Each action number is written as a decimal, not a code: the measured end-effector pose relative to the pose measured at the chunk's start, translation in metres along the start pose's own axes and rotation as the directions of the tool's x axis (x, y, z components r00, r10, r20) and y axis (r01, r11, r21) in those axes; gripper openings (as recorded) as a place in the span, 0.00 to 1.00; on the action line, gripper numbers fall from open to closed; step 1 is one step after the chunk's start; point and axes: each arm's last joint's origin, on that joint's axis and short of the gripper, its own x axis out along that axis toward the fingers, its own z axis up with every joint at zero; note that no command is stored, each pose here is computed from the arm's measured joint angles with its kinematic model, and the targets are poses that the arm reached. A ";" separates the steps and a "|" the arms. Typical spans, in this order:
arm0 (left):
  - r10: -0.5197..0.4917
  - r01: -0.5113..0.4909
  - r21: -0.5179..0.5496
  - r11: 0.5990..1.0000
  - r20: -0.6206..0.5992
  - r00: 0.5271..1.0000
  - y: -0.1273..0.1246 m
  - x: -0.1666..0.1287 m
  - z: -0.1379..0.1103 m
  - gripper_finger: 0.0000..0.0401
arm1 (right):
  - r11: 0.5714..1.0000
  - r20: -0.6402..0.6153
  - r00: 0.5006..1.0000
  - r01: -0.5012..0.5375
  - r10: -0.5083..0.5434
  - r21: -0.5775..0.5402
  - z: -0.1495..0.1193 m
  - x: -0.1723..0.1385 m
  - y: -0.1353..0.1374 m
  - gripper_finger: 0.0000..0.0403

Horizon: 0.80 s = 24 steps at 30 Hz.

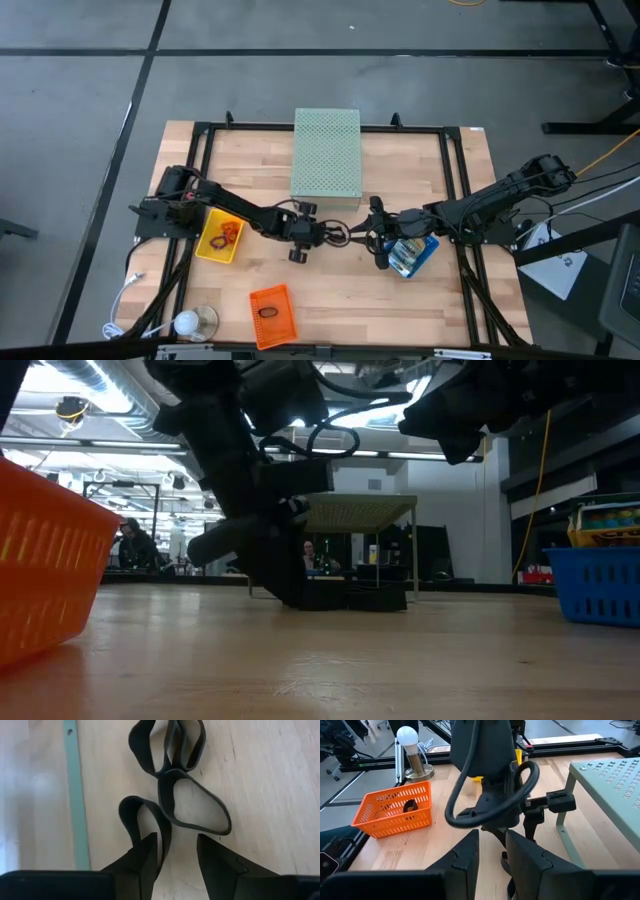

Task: Pick & Place Office Desk Supplies
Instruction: Put the black rubber band into the orange bin

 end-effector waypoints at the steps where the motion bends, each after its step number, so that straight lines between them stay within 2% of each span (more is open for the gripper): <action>1: 0.007 -0.007 -0.001 1.000 -0.005 1.000 0.001 0.001 -0.001 0.34 | 1.000 -0.002 1.000 0.000 0.000 0.000 0.000 0.000 0.000 0.24; 5: -0.005 0.005 -0.001 1.000 -0.007 1.000 0.001 0.002 -0.001 0.30 | 1.000 -0.003 1.000 0.000 0.000 0.000 0.000 0.000 0.000 0.24; 7: -0.022 0.022 0.006 1.000 -0.007 1.000 0.001 0.002 -0.001 0.23 | 1.000 -0.003 1.000 0.000 0.000 0.000 0.000 0.000 0.000 0.24; 10: -0.037 0.036 -0.013 0.999 -0.020 0.999 0.000 0.002 -0.003 0.08 | 1.000 -0.003 1.000 0.000 0.000 -0.001 0.000 0.000 0.000 0.24; 12: -0.040 0.039 -0.020 0.999 -0.038 0.998 0.000 0.002 -0.004 0.03 | 1.000 -0.003 1.000 0.000 0.000 -0.001 0.000 0.000 0.000 0.24; 15: -0.050 0.050 -0.012 0.999 -0.051 0.997 -0.002 0.001 -0.005 0.01 | 1.000 -0.003 1.000 0.000 0.000 -0.001 0.000 0.000 0.000 0.24; 19: -0.073 0.074 0.017 0.997 -0.048 0.996 -0.010 -0.014 -0.004 0.01 | 1.000 -0.004 1.000 0.000 0.000 -0.001 0.000 0.000 0.000 0.24; 24: -0.065 0.064 0.033 0.997 0.018 0.998 -0.021 -0.057 0.004 0.01 | 1.000 -0.011 1.000 0.002 -0.002 -0.003 -0.001 0.000 0.000 0.24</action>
